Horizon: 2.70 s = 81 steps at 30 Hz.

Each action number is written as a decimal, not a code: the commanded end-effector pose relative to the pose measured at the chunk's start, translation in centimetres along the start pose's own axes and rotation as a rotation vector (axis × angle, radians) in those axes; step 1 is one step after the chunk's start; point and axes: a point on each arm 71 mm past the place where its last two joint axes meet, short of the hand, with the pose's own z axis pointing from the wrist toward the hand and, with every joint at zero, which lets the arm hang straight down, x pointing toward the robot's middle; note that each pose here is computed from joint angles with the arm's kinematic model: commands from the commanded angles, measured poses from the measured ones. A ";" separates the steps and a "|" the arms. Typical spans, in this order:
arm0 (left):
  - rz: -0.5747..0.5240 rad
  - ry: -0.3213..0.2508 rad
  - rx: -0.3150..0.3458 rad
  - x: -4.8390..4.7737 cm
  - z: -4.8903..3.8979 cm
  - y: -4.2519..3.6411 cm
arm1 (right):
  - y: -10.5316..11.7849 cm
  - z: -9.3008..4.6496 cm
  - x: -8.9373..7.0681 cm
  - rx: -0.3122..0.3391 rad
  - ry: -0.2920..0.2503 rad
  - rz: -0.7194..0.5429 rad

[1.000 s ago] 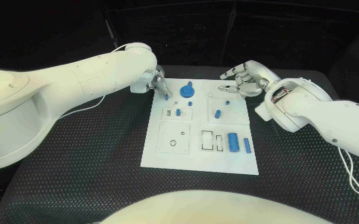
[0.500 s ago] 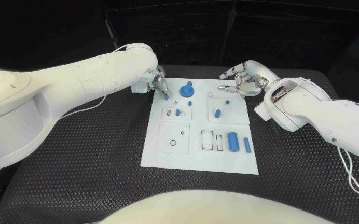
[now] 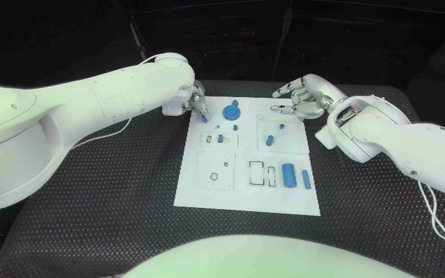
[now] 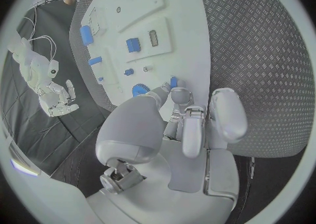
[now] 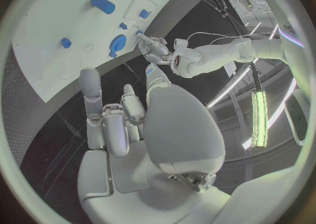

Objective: Assemble the parts on the task board

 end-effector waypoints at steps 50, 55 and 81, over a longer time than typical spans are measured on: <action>-0.049 -0.205 0.174 7.34 -4.06 1.04 | -0.7 0.2 -0.3 0.017 0.002 -0.003; -0.017 -0.210 0.168 7.39 -3.93 0.90 | -0.7 0.2 -0.3 0.018 0.002 -0.003; 0.056 -0.124 0.156 8.27 -3.63 0.67 | -0.7 0.2 -0.3 0.016 0.004 -0.003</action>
